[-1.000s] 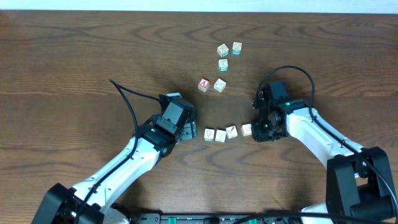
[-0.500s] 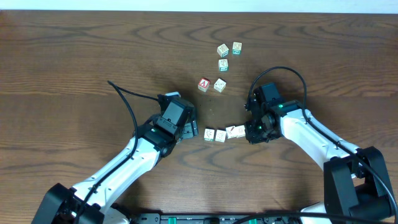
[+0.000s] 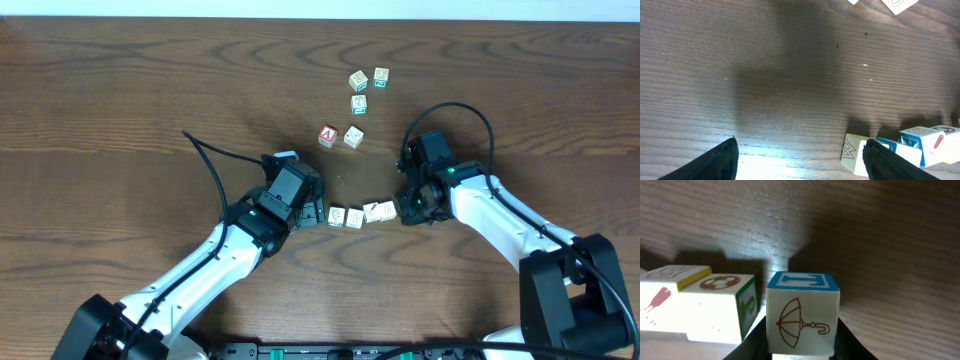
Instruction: Lift 5 blocks
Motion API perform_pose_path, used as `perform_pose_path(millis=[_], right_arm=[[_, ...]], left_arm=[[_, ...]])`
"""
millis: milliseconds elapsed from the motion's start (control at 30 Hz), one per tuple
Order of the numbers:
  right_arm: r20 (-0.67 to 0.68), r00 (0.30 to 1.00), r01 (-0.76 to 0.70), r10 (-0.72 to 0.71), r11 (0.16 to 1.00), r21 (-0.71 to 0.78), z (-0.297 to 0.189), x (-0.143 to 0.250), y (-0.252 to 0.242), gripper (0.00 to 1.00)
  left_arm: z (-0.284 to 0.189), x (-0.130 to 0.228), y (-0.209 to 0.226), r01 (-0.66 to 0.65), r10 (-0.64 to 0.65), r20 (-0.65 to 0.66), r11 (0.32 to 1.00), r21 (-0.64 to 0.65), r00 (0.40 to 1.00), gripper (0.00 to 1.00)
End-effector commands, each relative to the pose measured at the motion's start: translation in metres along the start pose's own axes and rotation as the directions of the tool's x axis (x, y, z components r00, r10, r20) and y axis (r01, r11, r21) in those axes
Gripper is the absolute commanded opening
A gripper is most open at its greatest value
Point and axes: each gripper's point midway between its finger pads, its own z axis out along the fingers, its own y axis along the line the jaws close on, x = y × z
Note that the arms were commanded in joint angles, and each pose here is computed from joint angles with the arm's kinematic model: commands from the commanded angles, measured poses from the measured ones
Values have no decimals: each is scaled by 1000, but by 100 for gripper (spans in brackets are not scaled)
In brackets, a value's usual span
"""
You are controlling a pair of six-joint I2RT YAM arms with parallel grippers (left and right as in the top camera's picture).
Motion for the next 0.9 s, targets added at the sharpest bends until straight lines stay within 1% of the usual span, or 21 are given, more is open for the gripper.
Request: perform_pose_path(millis=[0,133,167,200,233,600,867], right_arm=[[-42,999,-2,2,1000,18,13,7,-2,11],[-70,998,-2,4,1000,23,19,12,-3,11],[-70,998,-3,4,1000,23,19,12,-3,15],[-69,998,-5,7,1000,22,19,12,-3,27],[-68,998,-12,13,1000,22,18,12,-3,34],[-113,993,-33,36,999,32,14,22,-4,39],[-118,991,-55,58,998,31,-1,28,-3,37]], left_arm=[[5,5,6,8,-8,-10,1000,-25,1000,80],[6,6,6,7,-8,-12,1000,-27,1000,80],[6,6,6,7,-8,-12,1000,-27,1000,80],[6,6,6,7,-7,-12,1000,-27,1000,80],[6,6,6,7,-8,-12,1000,-27,1000,80],[6,6,6,7,-7,-12,1000,-27,1000,80],[6,6,6,7,-7,-12,1000,-27,1000,80]])
